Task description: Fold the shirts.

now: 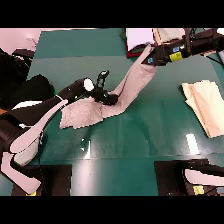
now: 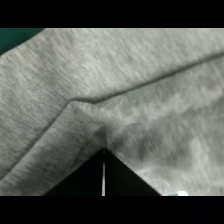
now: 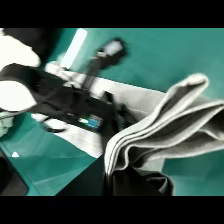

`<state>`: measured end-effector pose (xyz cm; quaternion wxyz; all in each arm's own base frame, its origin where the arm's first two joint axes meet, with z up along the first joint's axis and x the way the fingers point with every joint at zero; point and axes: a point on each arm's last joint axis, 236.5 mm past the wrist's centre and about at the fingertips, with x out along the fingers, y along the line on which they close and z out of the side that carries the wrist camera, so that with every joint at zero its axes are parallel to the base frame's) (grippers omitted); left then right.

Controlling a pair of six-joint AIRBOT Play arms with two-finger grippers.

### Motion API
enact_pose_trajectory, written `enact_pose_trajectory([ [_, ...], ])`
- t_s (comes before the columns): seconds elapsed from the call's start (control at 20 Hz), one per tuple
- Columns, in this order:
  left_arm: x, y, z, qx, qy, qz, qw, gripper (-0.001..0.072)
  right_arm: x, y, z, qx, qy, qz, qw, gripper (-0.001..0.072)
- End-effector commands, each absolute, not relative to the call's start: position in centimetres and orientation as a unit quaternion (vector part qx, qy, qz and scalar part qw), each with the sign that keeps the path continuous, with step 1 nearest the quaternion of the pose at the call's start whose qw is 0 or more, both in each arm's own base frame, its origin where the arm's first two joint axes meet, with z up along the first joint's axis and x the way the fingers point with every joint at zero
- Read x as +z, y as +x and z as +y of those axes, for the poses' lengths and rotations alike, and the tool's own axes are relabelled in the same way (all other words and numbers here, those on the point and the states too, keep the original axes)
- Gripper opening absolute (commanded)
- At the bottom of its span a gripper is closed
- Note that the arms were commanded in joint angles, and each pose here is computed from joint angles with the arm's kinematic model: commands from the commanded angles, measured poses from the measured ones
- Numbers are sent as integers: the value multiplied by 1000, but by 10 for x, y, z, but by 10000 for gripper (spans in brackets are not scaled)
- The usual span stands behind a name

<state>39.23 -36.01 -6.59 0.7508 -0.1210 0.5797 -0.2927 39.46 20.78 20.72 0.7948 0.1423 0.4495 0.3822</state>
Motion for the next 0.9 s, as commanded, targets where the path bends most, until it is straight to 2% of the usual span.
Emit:
enact_pose_trajectory([
  [0.0,-64,392,-356,-294,-117,586,746,21,227,386,238,405,137,431,795,12],
  [0.15,-26,415,-328,-286,-120,561,767,21,231,380,262,422,137,425,789,12],
  [0.35,78,458,-236,-241,-139,467,839,21,231,365,323,478,156,416,758,12],
  [0.45,134,463,-172,-199,-126,415,879,21,223,351,374,522,166,409,730,12],
  [0.6,204,446,-89,-126,-95,347,925,22,194,325,459,580,172,394,692,21],
  [0.65,222,438,-69,-107,-93,327,934,21,180,316,484,594,154,391,686,119],
  [0.7,236,430,-55,-94,-93,313,940,22,170,309,503,607,143,392,676,257],
  [0.85,259,412,-37,-76,-93,292,949,22,157,310,519,617,110,395,672,266],
])
